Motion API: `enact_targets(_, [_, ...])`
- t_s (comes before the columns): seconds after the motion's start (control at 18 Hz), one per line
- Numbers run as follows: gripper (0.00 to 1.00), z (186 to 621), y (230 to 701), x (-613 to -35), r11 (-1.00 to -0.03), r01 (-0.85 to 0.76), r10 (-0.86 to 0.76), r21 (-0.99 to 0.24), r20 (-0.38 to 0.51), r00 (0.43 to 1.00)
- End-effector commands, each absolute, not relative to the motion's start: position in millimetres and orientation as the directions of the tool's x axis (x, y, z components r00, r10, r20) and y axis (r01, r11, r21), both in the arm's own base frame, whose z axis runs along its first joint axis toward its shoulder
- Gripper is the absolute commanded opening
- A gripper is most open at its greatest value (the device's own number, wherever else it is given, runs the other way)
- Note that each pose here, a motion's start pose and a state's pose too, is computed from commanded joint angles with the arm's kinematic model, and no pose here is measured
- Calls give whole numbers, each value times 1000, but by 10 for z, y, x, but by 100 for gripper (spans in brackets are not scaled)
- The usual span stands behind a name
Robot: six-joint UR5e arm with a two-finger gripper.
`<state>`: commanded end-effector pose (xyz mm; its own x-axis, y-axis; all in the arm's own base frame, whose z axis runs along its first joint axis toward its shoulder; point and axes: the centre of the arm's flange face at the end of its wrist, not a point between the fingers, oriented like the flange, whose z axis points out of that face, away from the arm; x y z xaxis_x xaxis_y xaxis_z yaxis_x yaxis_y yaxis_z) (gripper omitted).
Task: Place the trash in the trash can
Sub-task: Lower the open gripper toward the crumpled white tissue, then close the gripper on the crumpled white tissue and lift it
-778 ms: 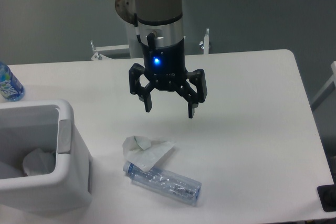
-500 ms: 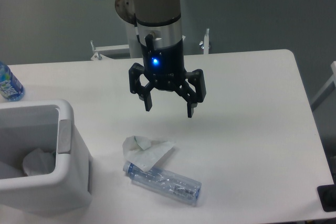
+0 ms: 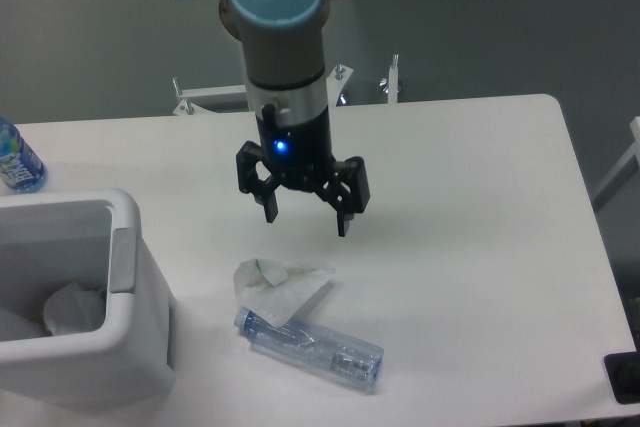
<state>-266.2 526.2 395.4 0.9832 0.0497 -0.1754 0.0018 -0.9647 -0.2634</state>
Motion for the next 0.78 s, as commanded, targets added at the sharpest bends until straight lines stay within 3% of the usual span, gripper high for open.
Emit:
enact_targets(0.39, [100, 3057, 5521, -2511, -956, -272, -259, -109, -123, 958])
enact_targets(0.61, [100, 2609, 5653, -2442, -941, -329, -323, -74, -90, 942])
enact_targets(0.78, [100, 2523, 5676, -2416, -940, -335, -328, -64, -96, 940])
